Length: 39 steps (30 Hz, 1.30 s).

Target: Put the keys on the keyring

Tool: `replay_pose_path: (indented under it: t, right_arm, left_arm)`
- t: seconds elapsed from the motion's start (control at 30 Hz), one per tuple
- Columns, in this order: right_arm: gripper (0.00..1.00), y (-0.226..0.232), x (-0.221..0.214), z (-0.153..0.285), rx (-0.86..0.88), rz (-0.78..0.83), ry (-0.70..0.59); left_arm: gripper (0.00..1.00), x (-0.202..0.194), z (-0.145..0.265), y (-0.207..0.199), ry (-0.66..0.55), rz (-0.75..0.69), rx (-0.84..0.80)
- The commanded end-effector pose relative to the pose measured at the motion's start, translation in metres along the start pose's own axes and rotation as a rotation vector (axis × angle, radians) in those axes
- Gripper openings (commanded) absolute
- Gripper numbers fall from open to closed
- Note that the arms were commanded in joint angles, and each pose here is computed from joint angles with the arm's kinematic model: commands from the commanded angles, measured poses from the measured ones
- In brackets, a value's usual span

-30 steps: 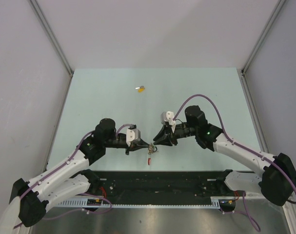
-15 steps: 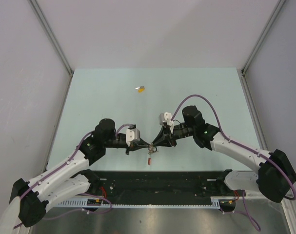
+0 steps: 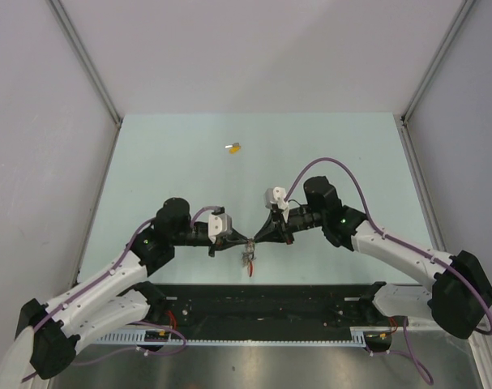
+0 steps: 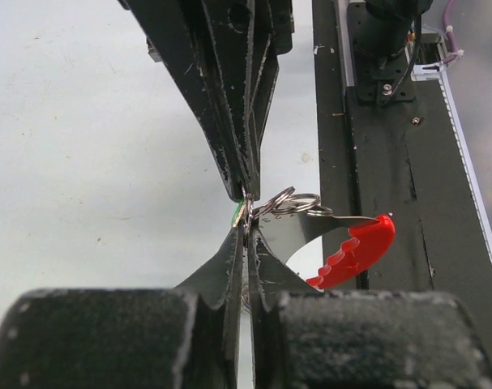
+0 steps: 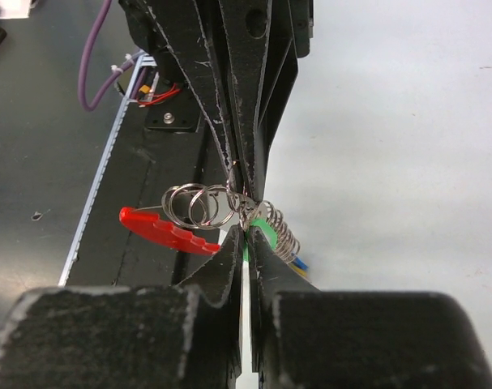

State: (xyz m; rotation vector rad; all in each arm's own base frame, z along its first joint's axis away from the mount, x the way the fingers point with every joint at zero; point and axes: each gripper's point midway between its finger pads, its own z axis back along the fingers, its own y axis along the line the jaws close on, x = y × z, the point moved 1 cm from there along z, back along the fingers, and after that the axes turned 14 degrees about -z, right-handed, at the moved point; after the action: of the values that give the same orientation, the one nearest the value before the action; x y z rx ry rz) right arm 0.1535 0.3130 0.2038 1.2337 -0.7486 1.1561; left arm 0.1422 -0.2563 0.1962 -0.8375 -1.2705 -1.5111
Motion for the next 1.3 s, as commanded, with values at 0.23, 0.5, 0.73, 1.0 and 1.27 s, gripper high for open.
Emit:
replay_pose_path:
  t: [0.23, 0.5, 0.73, 1.0, 1.27]
  right_arm:
    - [0.0, -0.003, 0.017, 0.004, -0.146, 0.047, 0.04]
    - [0.0, -0.007, 0.023, 0.006, -0.201, 0.049, 0.062]
    - [0.0, -0.011, 0.024, 0.004, -0.238, 0.026, 0.075]
    - [0.0, -0.015, 0.02, 0.001, -0.242, 0.001, 0.088]
    - [0.0, -0.016, 0.022, -0.001, -0.251, -0.013, 0.087]
  left_arm:
    - [0.43, 0.009, 0.014, 0.012, 0.071, -0.077, 0.053]
    - [0.44, 0.011, 0.011, 0.021, 0.126, -0.028, 0.048]
    - [0.48, 0.022, 0.006, 0.032, 0.168, 0.162, 0.188]
    - [0.42, 0.026, 0.008, 0.027, 0.232, 0.428, 0.277]
    - [0.35, 0.018, -0.006, 0.018, 0.304, 0.53, 0.25]
